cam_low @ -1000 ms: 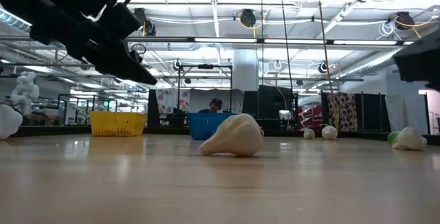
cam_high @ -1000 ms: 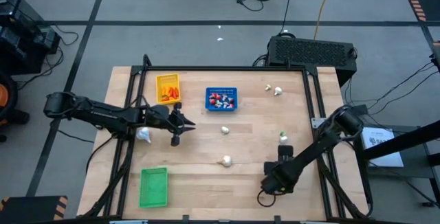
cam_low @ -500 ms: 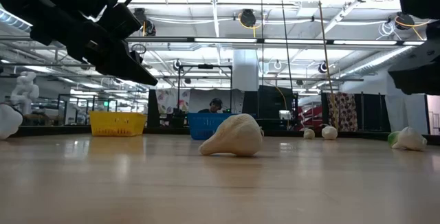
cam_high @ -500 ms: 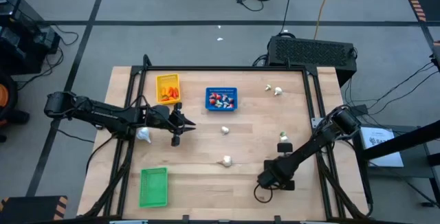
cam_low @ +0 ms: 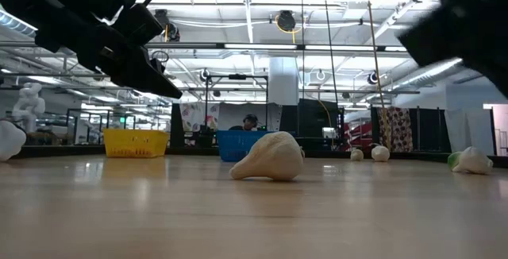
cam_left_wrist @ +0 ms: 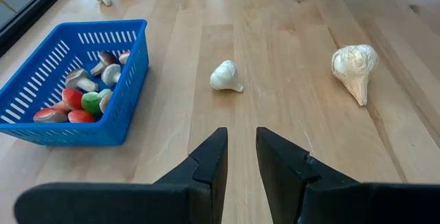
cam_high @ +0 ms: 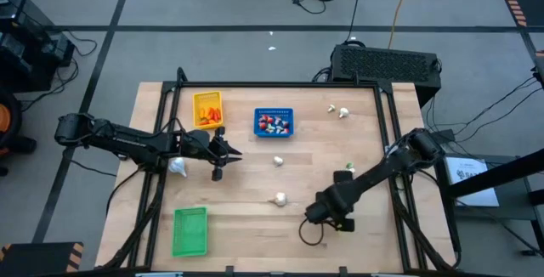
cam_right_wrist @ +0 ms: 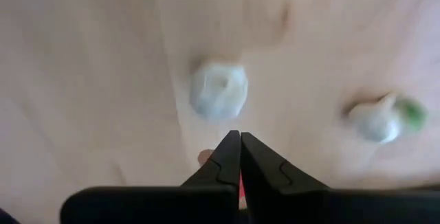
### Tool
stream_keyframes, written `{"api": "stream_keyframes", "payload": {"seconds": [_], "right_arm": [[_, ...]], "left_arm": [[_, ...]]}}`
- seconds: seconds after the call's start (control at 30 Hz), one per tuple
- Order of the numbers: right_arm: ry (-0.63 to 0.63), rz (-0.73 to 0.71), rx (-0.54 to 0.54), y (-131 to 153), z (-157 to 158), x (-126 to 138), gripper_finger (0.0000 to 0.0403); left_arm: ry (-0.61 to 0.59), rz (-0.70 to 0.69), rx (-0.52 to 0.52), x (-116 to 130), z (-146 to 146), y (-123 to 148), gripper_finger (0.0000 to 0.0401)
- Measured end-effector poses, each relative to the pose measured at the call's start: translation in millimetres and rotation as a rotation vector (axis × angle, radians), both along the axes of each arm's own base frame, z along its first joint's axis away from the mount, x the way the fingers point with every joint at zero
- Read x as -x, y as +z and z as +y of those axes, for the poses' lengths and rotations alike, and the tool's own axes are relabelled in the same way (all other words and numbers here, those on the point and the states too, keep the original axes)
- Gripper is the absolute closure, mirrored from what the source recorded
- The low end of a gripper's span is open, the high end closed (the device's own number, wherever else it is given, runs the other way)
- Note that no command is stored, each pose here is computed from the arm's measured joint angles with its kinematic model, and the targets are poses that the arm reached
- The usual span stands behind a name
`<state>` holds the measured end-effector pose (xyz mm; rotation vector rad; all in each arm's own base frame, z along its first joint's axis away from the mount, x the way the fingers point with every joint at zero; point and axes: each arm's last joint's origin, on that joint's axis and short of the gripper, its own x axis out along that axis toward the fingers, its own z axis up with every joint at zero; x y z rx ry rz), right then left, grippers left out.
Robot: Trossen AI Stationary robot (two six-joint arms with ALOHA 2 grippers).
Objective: Sort produce into baskets
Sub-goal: Put the orange mushroom into the blue bin
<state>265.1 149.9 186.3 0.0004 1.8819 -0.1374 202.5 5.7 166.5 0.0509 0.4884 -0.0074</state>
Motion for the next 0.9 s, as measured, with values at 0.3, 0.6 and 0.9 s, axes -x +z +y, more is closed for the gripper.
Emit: {"api": "stream_keyframes", "payload": {"seconds": [0.3, 0.6, 0.9], "right_arm": [[0.102, -0.34, 0.148, 55.9, -31.6, -54.3, 0.0402], [0.196, -0.774, 0.257, 74.5, -116.1, -122.3, 0.0403], [0.027, -0.98, 0.336, 86.0, -230.3, -138.6, 0.0403]], "left_arm": [[0.0, -0.004, -0.001, -0.2, 0.0, 0.3, 0.0315], [-0.001, -0.007, -0.002, -0.3, 0.1, 0.6, 0.0315], [-0.011, 0.003, -0.022, 0.1, 0.3, -0.2, 0.0315]]}}
